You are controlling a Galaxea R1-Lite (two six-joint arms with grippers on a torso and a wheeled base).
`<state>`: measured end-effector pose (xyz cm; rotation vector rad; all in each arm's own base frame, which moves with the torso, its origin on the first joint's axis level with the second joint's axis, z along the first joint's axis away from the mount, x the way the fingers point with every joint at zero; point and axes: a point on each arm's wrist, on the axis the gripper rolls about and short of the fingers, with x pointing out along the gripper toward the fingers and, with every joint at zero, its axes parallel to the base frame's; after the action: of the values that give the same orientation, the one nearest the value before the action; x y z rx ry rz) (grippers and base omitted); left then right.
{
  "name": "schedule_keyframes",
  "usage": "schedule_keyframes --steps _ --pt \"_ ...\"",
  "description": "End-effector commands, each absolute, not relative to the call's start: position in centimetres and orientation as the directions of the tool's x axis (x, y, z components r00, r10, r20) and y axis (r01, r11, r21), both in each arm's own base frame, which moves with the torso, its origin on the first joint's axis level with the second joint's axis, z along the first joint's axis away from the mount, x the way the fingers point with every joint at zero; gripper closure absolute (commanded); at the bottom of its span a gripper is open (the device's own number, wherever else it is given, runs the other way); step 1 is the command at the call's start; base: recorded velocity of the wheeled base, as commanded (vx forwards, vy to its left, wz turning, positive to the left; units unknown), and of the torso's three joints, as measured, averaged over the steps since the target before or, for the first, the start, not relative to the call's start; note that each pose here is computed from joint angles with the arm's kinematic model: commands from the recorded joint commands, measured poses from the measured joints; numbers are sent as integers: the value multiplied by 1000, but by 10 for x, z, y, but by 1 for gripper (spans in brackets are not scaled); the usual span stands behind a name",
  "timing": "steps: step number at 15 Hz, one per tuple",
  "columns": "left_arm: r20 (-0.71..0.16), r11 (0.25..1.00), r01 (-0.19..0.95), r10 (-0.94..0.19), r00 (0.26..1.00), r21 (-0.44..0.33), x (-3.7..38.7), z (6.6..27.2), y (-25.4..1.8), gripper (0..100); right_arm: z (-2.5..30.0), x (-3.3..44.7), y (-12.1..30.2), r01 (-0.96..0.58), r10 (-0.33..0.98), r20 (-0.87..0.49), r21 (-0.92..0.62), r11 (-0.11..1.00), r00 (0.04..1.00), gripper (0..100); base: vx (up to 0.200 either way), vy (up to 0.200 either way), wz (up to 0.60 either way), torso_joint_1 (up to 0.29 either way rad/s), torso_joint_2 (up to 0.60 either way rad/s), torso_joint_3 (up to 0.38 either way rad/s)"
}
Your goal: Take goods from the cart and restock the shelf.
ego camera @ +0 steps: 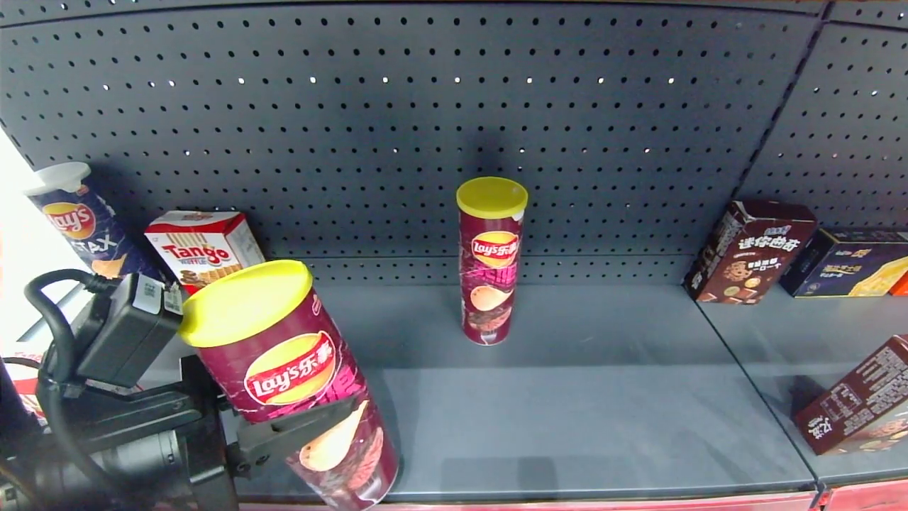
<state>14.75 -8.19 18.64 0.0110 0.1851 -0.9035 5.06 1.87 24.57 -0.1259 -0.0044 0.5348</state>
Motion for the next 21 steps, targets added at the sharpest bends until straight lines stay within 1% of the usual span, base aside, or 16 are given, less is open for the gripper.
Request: schedule_keyframes --steps 1,2,3,4,5,7,8,10,12,15,16,17,18,21 --pt "-167 620 782 -780 604 -70 147 186 -82 100 246 91 36 -578 569 -107 -98 810 815 0 0 0 0 0 0 0" --pt "-166 620 782 -780 604 -69 147 186 -82 100 247 101 40 -579 570 -100 -102 809 815 0 0 0 0 0 0 0" --pt "-160 617 784 -782 602 -67 148 187 -83 100 248 128 50 -588 581 -94 -105 802 809 0 0 0 0 0 0 0" --pt "-161 617 784 -782 602 -68 149 187 -83 100 249 136 53 -597 589 -99 -103 796 802 0 0 0 0 0 0 0" --pt "-163 617 784 -782 602 -68 149 187 -83 100 251 151 62 -630 620 -119 -94 771 776 0 0 0 0 0 0 0" --pt "-165 619 783 -781 603 -70 149 186 -83 100 252 167 72 -676 663 -140 -80 733 735 0 0 0 0 0 0 0" --pt "-168 619 782 -781 602 -71 148 185 -82 100 252 183 80 -688 673 -151 -89 720 724 0 0 0 0 0 0 0" --pt "-170 621 780 -779 604 -72 148 185 -82 100 261 202 89 -702 691 -127 -139 698 712 0 0 0 0 0 0 0" --pt "-171 621 780 -778 604 -72 149 184 -82 100 267 218 100 -798 795 -94 -149 584 599 0 0 0 0 0 0 0" --pt "-178 624 778 -776 605 -76 148 182 -81 100 267 229 115 -847 849 -78 -161 506 522 0 0 0 0 0 0 0" --pt "-186 625 776 -774 605 -80 147 180 -80 100 262 235 121 -881 890 -63 -190 433 451 0 0 0 0 0 0 0" --pt "-188 626 776 -774 604 -83 146 179 -80 100 258 240 124 -897 911 -54 -205 391 409 0 0 0 0 0 0 0" --pt "-188 626 776 -774 604 -83 146 179 -80 100 256 245 126 -903 918 -48 -208 376 394 0 0 0 0 0 0 0" --pt "-182 626 776 -775 606 -81 147 181 -80 100 246 260 134 -908 918 -69 -194 372 391 0 0 0 0 0 0 0"
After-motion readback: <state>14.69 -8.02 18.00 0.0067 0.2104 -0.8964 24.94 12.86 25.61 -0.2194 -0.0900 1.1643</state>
